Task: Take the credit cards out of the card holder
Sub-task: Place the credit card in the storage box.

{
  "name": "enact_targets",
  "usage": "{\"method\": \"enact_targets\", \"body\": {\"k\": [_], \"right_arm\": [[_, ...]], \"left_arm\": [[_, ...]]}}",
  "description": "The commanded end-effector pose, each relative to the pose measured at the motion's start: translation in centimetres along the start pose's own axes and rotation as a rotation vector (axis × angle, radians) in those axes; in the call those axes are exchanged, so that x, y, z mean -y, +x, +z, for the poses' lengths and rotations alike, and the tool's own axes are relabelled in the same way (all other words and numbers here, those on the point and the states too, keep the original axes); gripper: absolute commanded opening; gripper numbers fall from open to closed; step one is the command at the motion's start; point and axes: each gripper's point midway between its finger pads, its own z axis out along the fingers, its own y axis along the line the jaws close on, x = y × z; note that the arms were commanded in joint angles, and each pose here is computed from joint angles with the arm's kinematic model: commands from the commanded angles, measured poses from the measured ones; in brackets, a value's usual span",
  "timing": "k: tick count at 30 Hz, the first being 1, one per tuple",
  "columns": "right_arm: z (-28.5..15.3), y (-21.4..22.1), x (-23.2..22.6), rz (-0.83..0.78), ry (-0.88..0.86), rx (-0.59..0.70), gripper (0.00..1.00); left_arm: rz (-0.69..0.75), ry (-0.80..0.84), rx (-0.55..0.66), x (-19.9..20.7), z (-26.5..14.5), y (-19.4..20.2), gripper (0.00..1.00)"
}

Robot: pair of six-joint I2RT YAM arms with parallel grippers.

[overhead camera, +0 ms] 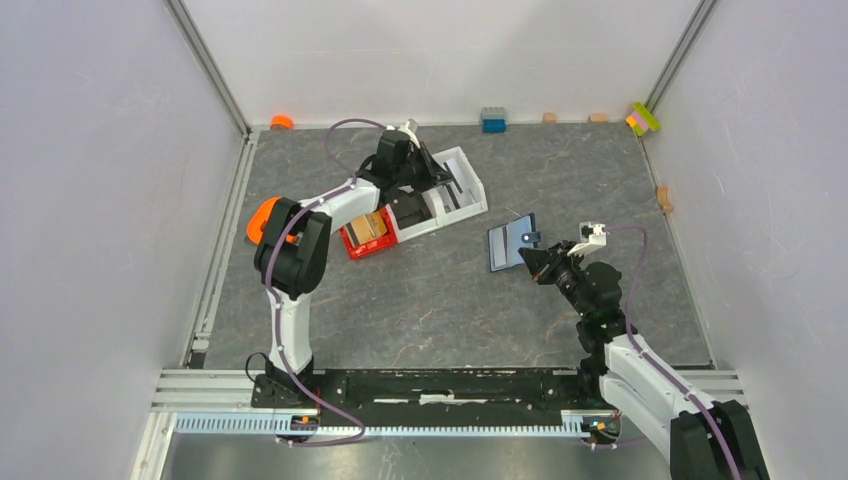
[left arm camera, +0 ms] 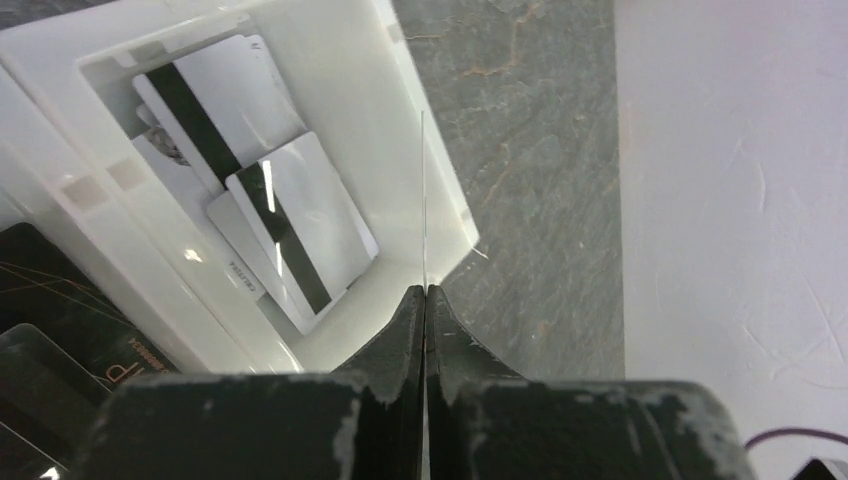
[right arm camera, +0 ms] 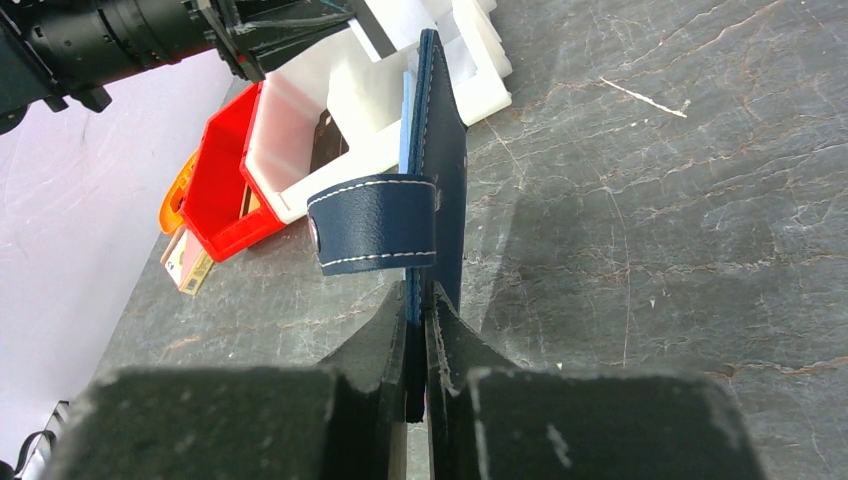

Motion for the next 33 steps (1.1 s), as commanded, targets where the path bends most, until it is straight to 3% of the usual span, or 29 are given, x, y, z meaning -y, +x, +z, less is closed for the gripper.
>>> {"method": "enact_targets", "body": {"k": [1,8,12,19,20,22,23,33], "right_arm": [[0.2,-1.6,-0.6,-0.018,-0.019,0.063,0.0],[0.2,-1.5,-0.6,-0.013,-0.022,0.057,0.0],[0.2,-1.6,-0.6,-0.015,-0.018,0.066,0.0],[0.3,-1.4,-0.6,-0.015,-0.024,0.053,0.0],[0.3,-1.4,-0.7,-0.015,-0.029,0.052,0.0],[0.3,-1.3,-1.0,-0.016,-0.042,0.048,0.0],[0.4,-1.3,-1.1,-0.017,-0.051,0.044,0.0],[0.0,-1.3,-5.8,-0.025,-0.303,0.006,0.0]], "left_arm": [[-0.017,-0.065,0.004,-0.6,0.8,-0.9,0.02],[-0.022,-0.166,0.017,-2.2,1.1,-1.8,0.05],[-0.055,-0.182,0.013,-2.4,0.2,-2.3,0.36],[-0.021,-0.118,0.046,1.9,-4.2,-3.4,0.58],[-0.015,-0.097,0.058,3.0,-5.2,-3.5,0.65],[0.012,-0.06,0.074,4.6,-6.8,-2.8,0.91],[0.024,-0.055,0.074,5.1,-7.6,-2.2,1.0],[-0.001,0.154,0.037,7.9,-14.9,6.2,1.0]]}}
